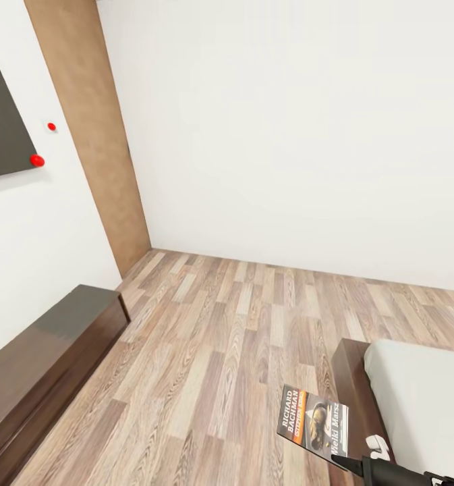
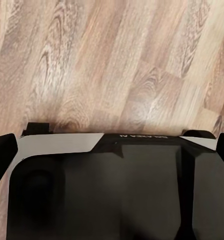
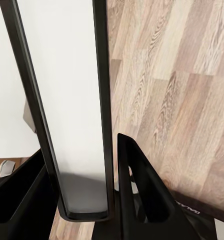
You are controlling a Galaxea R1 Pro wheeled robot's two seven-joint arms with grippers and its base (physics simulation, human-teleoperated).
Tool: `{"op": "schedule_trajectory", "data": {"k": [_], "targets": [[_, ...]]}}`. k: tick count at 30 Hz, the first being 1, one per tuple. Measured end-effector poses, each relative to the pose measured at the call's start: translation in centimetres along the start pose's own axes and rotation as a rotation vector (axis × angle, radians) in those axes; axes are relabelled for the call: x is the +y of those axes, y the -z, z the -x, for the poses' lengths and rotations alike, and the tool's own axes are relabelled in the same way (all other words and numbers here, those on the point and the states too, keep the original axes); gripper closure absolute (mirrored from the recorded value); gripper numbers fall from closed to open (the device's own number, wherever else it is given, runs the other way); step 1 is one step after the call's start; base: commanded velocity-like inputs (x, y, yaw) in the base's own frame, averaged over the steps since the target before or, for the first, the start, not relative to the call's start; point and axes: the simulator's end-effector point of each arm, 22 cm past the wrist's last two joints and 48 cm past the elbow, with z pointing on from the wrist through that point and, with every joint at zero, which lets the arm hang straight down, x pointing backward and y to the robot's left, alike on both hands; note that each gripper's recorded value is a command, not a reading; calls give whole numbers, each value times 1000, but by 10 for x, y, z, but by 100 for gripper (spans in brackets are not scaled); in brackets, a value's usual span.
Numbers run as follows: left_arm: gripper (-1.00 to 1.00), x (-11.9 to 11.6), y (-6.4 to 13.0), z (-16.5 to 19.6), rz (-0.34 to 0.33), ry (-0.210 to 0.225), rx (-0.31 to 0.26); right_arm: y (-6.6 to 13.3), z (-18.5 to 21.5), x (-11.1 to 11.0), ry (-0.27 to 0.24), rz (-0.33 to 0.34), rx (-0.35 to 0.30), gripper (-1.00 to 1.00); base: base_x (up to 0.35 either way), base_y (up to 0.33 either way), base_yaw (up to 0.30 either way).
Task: In the bedroom, move the book from the bed onto either nightstand, and place the two sandals side by side next to the bed.
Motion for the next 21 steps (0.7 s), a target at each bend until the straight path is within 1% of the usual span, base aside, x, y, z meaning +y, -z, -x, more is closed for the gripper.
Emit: {"op": "schedule_trajectory", "data": {"k": [21], "targets": [[-100, -3, 2, 13, -6, -8, -32, 3, 10, 8, 25, 9, -20, 100, 0, 0, 0]]}}
